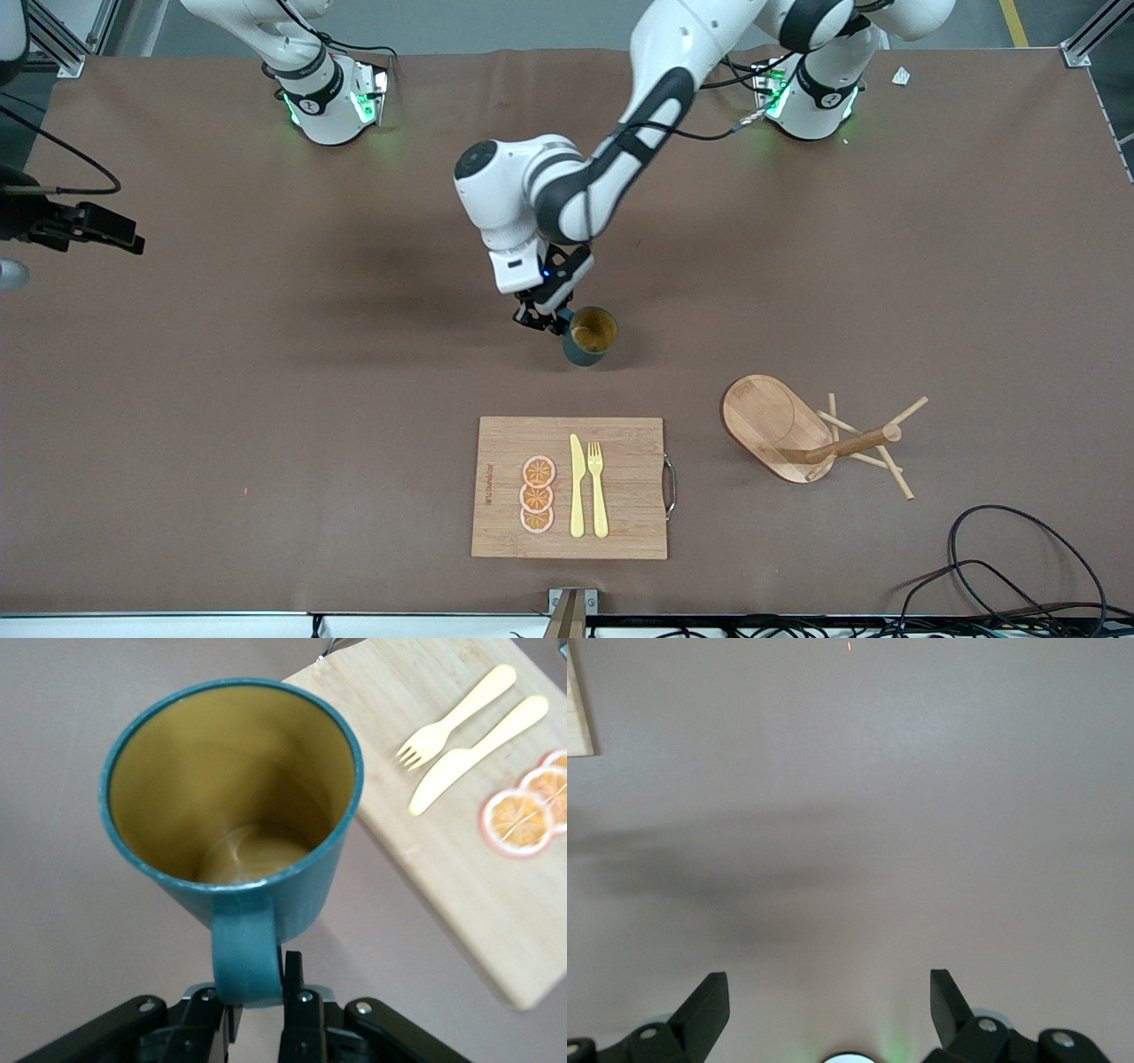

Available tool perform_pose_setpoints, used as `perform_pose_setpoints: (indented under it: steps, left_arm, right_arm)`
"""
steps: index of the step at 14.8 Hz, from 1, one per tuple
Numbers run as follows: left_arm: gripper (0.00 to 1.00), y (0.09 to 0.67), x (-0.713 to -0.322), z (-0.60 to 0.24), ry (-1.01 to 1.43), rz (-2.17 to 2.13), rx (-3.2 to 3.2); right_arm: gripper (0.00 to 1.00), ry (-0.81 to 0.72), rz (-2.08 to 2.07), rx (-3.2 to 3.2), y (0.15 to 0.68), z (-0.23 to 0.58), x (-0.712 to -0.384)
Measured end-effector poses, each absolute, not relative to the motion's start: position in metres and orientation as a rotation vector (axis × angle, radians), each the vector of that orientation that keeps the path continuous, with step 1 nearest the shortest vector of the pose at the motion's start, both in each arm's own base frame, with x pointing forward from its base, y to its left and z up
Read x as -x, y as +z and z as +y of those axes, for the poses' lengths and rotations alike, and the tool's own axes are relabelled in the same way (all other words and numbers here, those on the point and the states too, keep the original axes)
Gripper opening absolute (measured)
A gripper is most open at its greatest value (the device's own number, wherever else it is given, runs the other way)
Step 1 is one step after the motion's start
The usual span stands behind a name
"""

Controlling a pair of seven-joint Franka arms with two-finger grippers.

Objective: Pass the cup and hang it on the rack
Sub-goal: 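Lift the mug by its handle and carry it toward the wooden rack, then lower the mug handle onto a rack peg with the left gripper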

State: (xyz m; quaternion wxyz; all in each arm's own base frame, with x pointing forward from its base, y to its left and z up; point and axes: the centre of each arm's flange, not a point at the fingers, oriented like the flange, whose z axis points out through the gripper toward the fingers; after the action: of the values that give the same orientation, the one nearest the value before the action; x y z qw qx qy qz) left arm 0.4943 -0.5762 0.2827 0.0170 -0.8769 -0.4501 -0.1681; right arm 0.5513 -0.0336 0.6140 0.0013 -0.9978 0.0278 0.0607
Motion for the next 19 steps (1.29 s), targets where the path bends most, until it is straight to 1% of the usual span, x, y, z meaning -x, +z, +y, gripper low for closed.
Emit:
perform_pose_setpoints:
  steps: [4,6,9,11,15,19]
  left_arm:
    - [0.22,0.353,-0.572,-0.506,-0.164,-1.574,2.858]
    - [0.22,0.384,-0.601,-0.471,0.053,-1.665,2.933]
    - [0.22,0.422,-0.627,-0.43,0.306,-1.794,3.017]
    - [0.22,0.434,-0.64,-0.403,0.457,-1.862,3.056]
    - [0.22,0.443,-0.676,-0.312,0.746,-1.953,3.159]
    - [0.22,0.444,-0.695,-0.206,0.989,-1.823,3.282]
  right_arm:
    - [1.0,0.164,0.09,3.131,0.641,-0.033,-0.531]
    - [1.0,0.138,0.09,3.132,0.651,-0.033,-0.524]
    - [1.0,0.133,0.095,3.13,0.661,-0.035,-0.515]
    - [1.0,0.14,0.095,3.129,0.667,-0.035,-0.508]
    - [1.0,0.14,0.093,3.129,0.67,-0.034,-0.504]
    - [1.0,0.141,0.094,3.129,0.67,-0.034,-0.504]
